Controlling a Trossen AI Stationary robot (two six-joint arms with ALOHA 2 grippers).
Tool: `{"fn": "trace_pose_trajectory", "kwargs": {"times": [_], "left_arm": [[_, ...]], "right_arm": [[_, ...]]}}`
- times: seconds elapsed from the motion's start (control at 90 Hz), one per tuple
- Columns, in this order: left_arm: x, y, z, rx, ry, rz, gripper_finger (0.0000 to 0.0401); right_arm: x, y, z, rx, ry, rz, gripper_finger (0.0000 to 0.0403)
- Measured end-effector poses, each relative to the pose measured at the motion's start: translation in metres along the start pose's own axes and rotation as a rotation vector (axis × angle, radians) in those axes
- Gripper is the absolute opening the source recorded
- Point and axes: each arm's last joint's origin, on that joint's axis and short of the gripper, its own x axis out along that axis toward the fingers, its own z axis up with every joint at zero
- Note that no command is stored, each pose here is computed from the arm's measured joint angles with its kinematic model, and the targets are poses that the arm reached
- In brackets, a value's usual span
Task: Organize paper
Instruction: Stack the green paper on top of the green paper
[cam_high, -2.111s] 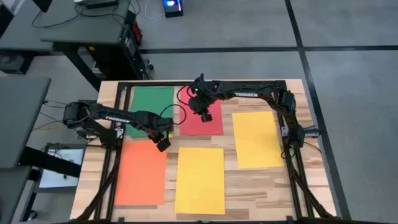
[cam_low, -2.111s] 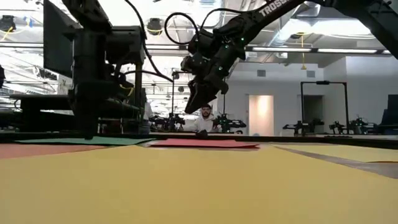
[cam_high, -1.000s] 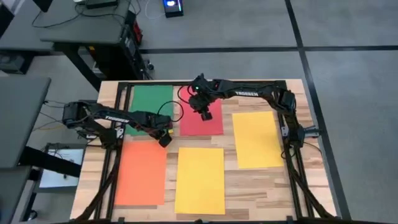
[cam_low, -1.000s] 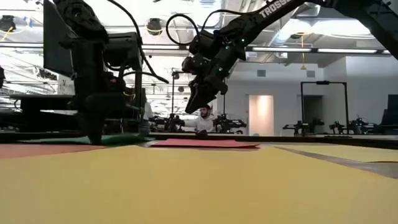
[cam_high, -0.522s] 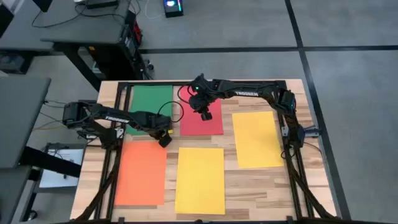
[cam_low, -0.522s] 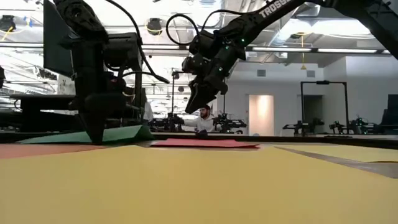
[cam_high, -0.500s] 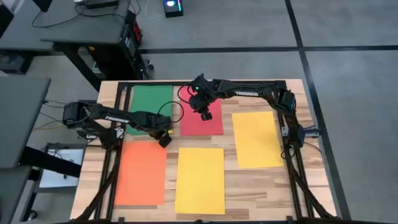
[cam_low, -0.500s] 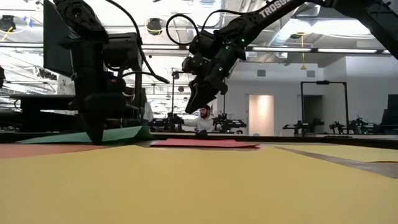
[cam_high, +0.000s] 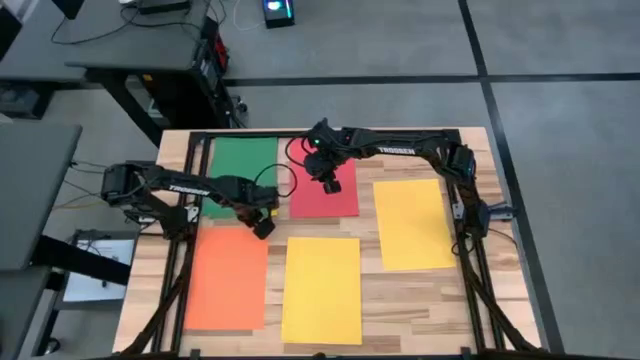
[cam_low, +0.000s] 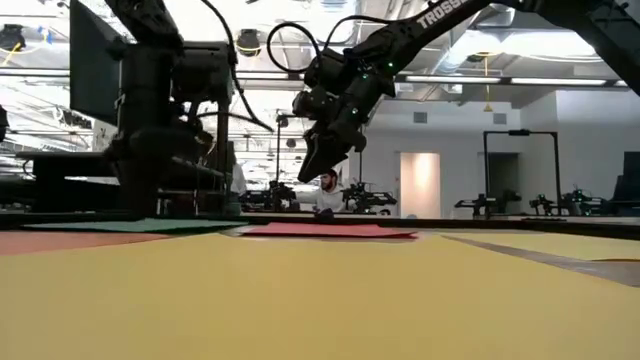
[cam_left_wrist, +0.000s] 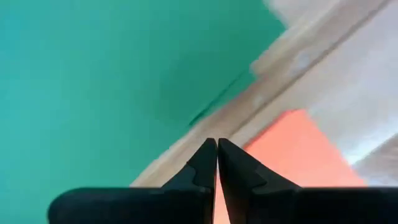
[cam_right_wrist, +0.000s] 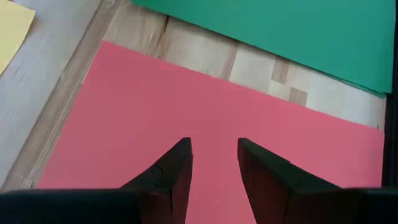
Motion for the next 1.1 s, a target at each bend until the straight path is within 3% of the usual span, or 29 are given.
{"fn": "trace_pose_trajectory", "kwargs": {"times": [0.189,0.322,0.456,0.6,0.778,1.1], "left_arm": [[-0.002,-0.003,0.005,-0.020,-0.039,-0.027,0.0000],[-0.010,-0.018,0.026,0.010,-0.250,-0.159,0.0000],[-0.010,-0.022,0.041,0.125,-0.407,-0.149,0.0000],[0.015,-0.012,0.052,0.182,-0.347,-0.070,0.0000],[0.045,-0.001,0.061,0.173,-0.240,-0.019,0.0000],[0.039,0.007,0.056,0.160,-0.201,0.023,0.0000]], "right_arm": [[0.000,0.001,0.001,-0.004,-0.001,0.002,0.0118],[0.000,0.002,0.000,-0.005,0.006,0.007,0.0118],[-0.004,0.002,-0.004,0.014,0.036,0.026,0.0118],[-0.006,0.000,-0.010,0.040,0.071,0.046,0.0109],[-0.007,0.001,-0.012,0.061,0.091,0.058,0.0091],[-0.006,0.001,-0.012,0.057,0.086,0.056,0.0071]]}}
